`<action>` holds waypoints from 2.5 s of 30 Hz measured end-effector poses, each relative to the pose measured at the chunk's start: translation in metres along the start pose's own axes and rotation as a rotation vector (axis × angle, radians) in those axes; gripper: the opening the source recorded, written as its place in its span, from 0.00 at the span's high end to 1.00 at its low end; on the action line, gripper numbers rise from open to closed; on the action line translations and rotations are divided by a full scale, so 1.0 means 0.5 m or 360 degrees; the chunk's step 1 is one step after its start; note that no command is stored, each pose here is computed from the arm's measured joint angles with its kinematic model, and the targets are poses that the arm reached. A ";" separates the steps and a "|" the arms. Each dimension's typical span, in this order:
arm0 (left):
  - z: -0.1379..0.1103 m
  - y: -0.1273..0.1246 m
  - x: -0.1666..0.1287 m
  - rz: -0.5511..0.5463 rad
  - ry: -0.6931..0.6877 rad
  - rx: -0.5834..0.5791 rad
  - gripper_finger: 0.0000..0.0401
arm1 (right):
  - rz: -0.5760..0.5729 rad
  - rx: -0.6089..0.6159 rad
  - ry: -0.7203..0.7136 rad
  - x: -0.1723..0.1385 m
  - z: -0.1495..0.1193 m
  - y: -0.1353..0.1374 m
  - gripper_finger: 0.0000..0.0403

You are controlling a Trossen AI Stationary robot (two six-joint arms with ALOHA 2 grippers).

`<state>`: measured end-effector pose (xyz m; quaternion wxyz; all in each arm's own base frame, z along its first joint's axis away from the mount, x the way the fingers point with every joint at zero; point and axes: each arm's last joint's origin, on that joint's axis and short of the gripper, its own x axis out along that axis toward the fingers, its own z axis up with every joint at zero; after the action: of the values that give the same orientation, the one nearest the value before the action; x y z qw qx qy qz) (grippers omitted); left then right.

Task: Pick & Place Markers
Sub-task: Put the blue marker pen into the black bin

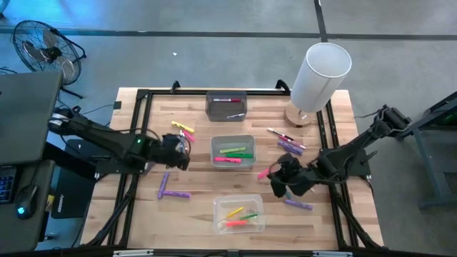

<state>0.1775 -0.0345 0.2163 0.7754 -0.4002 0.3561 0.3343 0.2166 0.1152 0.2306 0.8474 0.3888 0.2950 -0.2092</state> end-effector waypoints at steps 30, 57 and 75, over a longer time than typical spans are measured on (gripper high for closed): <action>0.083 0.069 0.154 0.0654 0.0285 -0.0389 0.54 | 0.0074 -0.0394 0.0232 0.023 0.104 -0.039 0.99; 0.118 0.135 0.185 0.0958 0.0434 -0.0448 0.94 | 0.0181 -0.0585 0.0202 -0.008 0.115 -0.038 1.00; 0.318 -0.037 -0.043 0.0300 -0.0206 0.0165 0.94 | -0.0021 -0.0846 0.0233 -0.053 0.106 -0.122 1.00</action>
<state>0.2264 0.0885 0.3084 0.7815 -0.3019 0.3582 0.4121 0.1792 0.0396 0.2432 0.8947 0.1648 0.4026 -0.1012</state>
